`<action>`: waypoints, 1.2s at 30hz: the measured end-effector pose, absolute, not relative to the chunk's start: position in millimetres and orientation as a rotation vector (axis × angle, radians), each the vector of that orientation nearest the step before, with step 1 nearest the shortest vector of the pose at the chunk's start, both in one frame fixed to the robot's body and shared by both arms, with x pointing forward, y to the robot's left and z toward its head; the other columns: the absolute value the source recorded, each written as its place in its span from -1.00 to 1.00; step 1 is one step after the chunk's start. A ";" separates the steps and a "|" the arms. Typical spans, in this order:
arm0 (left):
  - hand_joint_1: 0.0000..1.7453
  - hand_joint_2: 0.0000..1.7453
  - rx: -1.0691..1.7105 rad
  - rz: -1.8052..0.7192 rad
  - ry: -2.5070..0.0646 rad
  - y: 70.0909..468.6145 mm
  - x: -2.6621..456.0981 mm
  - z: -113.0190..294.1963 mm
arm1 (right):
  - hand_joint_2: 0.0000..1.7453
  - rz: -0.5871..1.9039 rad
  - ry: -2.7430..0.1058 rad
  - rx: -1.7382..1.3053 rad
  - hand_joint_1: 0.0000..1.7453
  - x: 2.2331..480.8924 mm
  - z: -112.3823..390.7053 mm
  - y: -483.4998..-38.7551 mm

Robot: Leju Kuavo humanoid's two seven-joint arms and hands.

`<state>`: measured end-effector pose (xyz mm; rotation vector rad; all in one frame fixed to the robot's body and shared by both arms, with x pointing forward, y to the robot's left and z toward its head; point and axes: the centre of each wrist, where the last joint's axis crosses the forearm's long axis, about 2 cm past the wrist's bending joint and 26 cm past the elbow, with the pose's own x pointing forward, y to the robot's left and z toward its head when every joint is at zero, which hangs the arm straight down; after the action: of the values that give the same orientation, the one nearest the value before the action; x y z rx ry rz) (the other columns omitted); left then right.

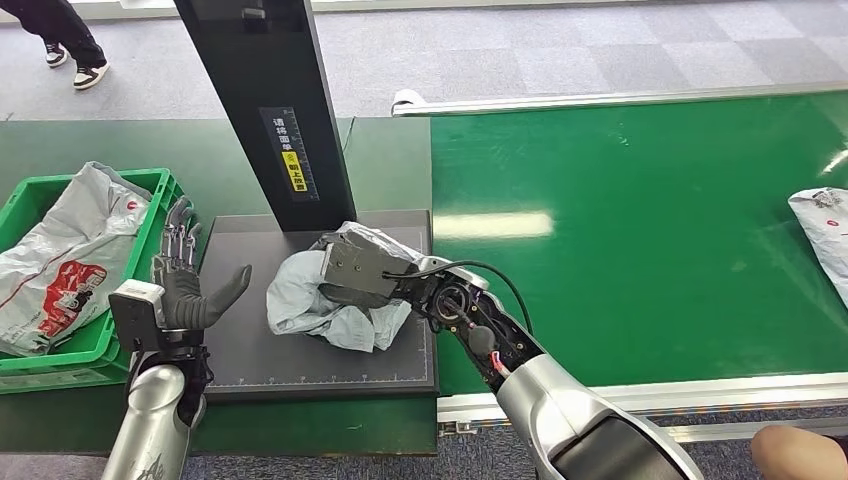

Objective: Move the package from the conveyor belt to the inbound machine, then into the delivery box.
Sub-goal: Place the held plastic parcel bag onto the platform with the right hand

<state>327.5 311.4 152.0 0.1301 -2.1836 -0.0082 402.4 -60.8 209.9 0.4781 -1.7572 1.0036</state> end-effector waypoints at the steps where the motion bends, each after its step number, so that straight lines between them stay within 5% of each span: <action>1: -1.00 1.00 0.129 -0.012 -2.180 311.2 326.5 150.8 | 1.00 0.992 -1.749 0.498 -1.00 402.1 208.3 -60.8; 36: -1.00 1.00 0.223 -0.152 -2.235 305.0 332.6 169.9 | 1.00 0.384 -1.800 0.731 -1.00 412.5 177.5 -136.7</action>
<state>332.6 305.0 169.9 0.2232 -2.2349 -0.1521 412.5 -136.7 177.5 0.7310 -1.8001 0.3840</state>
